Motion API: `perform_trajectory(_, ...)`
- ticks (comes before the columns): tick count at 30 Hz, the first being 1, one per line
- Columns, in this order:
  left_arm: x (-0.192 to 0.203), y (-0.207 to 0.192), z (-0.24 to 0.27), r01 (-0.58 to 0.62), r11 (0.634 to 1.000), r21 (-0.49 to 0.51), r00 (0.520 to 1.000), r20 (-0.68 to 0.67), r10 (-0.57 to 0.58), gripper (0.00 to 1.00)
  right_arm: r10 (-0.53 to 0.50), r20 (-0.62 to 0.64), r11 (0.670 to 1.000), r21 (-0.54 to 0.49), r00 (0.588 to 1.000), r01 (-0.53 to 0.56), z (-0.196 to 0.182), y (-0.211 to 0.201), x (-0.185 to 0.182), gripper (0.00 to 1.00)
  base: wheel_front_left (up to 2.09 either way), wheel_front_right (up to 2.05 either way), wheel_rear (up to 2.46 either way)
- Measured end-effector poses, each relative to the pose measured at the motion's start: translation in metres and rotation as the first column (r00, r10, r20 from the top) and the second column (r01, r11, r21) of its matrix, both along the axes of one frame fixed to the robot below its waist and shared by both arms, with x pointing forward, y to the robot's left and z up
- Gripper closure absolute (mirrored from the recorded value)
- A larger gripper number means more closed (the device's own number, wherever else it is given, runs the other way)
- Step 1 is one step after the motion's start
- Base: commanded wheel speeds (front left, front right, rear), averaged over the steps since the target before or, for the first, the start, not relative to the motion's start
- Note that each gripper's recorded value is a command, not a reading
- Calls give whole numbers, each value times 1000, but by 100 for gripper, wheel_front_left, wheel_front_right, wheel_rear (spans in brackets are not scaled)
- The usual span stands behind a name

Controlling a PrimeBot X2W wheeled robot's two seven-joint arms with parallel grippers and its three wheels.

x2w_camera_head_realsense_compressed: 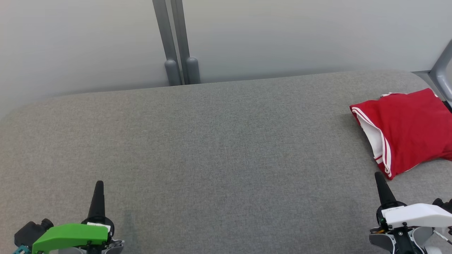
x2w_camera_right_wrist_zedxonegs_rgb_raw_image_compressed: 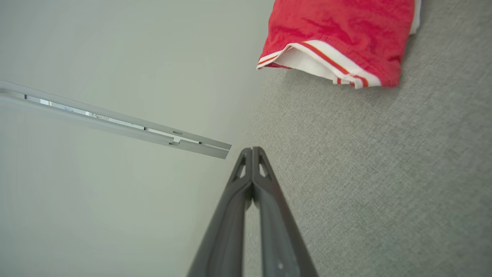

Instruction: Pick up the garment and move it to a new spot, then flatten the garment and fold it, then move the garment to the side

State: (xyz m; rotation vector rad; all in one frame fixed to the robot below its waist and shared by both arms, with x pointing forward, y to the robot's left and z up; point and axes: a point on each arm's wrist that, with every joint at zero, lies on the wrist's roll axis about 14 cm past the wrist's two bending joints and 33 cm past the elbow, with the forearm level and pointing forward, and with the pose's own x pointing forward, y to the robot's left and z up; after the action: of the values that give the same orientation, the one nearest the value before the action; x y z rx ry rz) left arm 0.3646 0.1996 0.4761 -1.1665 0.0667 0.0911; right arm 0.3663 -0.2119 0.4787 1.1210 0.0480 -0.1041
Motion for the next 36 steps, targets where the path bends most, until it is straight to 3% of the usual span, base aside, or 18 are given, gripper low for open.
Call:
perform_trajectory(15, 7, 0, 7, 0, 991, -134, 1000, 24, 3, 100, 6, 30, 989, 145, 1000, -11, 8, 4, 8, 100, 0, 0, 0)
perform_trajectory(36, 16, -1, 18, 16, 957, -289, 998, 61, 1, 100, 11, 68, 948, 317, 998, -32, 18, 9, 16, 100, 0, 0, 0)
